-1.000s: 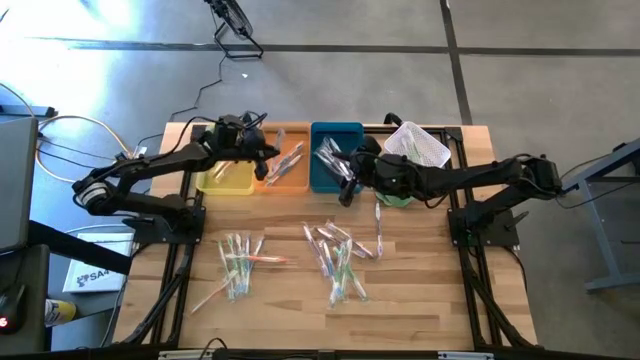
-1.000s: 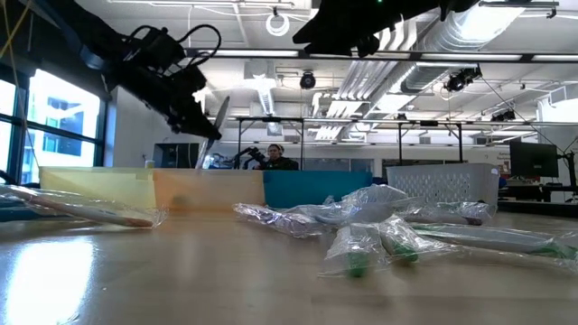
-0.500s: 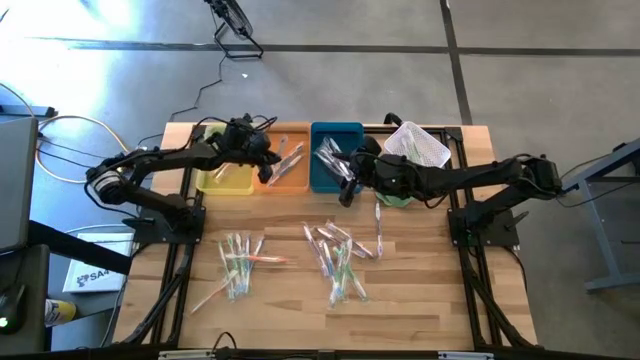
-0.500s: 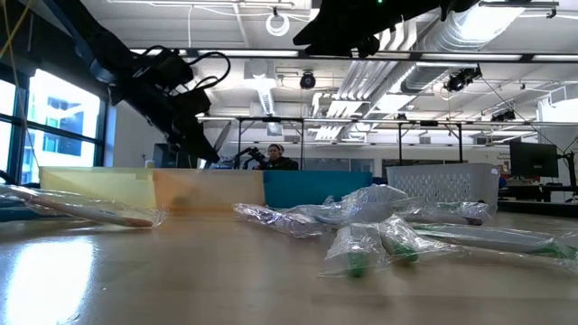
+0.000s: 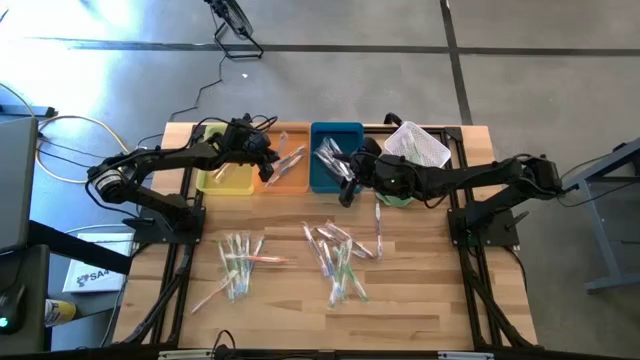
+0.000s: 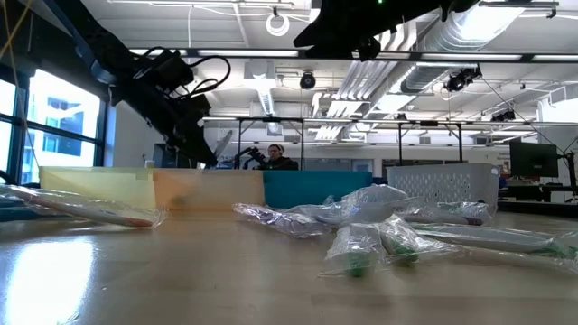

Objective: Pick & Place Toothbrushes
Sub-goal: Put the blue toothbrush into the orange bin, then put the yellow toothbrush into the yellow bin

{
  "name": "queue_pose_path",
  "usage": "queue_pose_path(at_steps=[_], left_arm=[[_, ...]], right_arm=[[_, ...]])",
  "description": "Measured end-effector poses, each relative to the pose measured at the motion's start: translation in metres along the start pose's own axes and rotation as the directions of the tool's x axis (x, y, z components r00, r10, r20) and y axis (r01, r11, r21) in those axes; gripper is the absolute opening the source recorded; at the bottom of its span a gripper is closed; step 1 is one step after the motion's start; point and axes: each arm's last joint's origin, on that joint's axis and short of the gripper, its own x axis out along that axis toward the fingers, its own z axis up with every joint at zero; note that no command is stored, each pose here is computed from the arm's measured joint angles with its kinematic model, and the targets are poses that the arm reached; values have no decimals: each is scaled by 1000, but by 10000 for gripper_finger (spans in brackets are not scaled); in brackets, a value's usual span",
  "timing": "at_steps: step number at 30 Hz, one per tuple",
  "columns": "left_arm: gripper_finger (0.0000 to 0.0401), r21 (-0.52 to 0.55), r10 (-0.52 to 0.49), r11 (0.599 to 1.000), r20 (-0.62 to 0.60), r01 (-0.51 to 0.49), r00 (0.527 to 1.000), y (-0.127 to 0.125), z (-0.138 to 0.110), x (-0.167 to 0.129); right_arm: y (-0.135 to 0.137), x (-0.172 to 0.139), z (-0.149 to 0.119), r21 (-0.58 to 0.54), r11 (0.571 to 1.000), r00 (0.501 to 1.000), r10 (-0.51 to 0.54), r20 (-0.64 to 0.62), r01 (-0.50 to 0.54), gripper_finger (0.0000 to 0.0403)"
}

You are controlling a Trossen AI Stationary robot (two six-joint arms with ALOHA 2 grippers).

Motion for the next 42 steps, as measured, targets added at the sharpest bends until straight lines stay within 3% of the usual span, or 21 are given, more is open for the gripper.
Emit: queue_pose_path(at_steps=[9, 31, 37, 42], left_arm=[[136, 11, 24, 1000, 31, -25, 999, 1, 3, 0], [139, 22, 42, 999, 74, -43, 996, 2, 8, 0], [139, 112, 28, 993, 82, -38, 996, 1, 9, -1], [139, 157, 7, 987, 162, -33, 987, -2, 19, -12]], right_arm=[[0, 0, 0, 0, 1000, 1000, 0, -3, 0, 231], [0, 0, 0, -1, 1000, 1000, 0, -4, 0, 231], [0, 0, 0, -1, 1000, 1000, 0, -4, 0, 231], [0, 0, 0, -1, 1000, 1000, 0, -4, 0, 231]])
